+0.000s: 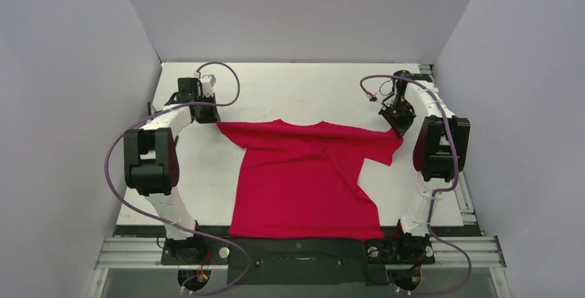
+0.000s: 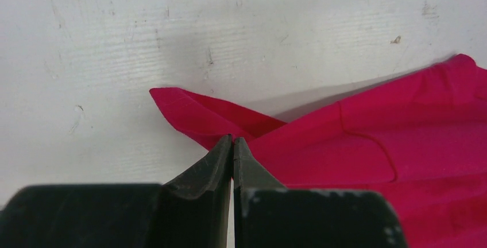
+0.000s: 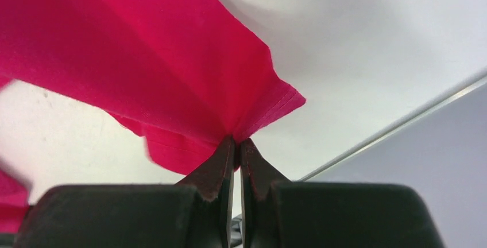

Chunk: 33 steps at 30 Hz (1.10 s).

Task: Remove the brooch from the garment
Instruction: Flatten out the clothes at the center of the board.

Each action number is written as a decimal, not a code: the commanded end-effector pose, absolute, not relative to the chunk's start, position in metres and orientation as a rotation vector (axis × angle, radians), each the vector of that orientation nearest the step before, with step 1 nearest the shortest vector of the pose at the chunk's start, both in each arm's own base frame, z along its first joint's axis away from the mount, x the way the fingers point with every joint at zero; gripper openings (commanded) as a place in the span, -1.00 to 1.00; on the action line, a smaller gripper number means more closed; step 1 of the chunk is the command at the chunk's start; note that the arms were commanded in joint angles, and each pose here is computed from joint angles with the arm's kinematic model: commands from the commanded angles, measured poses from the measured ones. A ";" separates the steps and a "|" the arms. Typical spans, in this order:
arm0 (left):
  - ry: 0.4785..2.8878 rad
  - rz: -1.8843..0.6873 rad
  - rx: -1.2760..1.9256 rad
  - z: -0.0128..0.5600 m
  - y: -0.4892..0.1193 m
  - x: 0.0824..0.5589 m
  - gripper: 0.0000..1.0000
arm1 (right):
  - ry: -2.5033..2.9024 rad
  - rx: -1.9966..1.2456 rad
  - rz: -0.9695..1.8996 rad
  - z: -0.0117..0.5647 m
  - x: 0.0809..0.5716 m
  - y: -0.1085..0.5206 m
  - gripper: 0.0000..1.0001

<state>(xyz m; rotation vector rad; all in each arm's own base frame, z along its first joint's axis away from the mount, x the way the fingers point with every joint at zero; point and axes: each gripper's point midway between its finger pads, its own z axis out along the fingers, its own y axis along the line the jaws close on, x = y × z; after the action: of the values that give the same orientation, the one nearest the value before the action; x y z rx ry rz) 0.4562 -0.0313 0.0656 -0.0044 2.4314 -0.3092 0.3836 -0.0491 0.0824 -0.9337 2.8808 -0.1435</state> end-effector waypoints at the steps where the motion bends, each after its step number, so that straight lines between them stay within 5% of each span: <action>1: 2.451 -0.238 0.152 0.074 -0.019 0.439 -1.00 | 3.008 -1.194 -0.105 0.069 0.329 -0.061 -1.00; 8: 2.466 -0.348 0.460 0.063 -0.038 0.398 -0.95 | 3.017 -1.395 -0.001 0.068 0.303 -0.057 -0.88; 9: 2.470 -0.376 0.483 0.067 -0.041 0.397 -0.80 | 3.008 -1.389 0.059 0.070 0.302 -0.050 -0.78; 10: 2.443 -0.434 0.519 0.074 -0.049 0.398 -0.40 | 2.978 -1.350 0.062 0.078 0.314 -0.046 -0.52; 14: 2.237 -0.539 0.648 0.119 -0.087 0.421 0.07 | 2.806 -1.196 0.223 0.113 0.352 -0.011 0.01; 23: 2.133 -0.596 1.041 0.107 -0.203 0.442 0.10 | 2.591 -1.232 0.342 0.121 0.393 0.067 0.01; 33: 2.233 -0.551 1.137 0.059 -0.241 0.436 0.11 | 2.572 -1.217 0.281 0.076 0.405 0.103 -0.03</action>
<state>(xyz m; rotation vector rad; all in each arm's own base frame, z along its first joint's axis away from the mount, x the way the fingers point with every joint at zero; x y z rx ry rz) 0.4281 -0.2362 0.0480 1.1040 2.2650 -0.6134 0.3880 0.1029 0.0965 -1.2780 2.5777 0.3344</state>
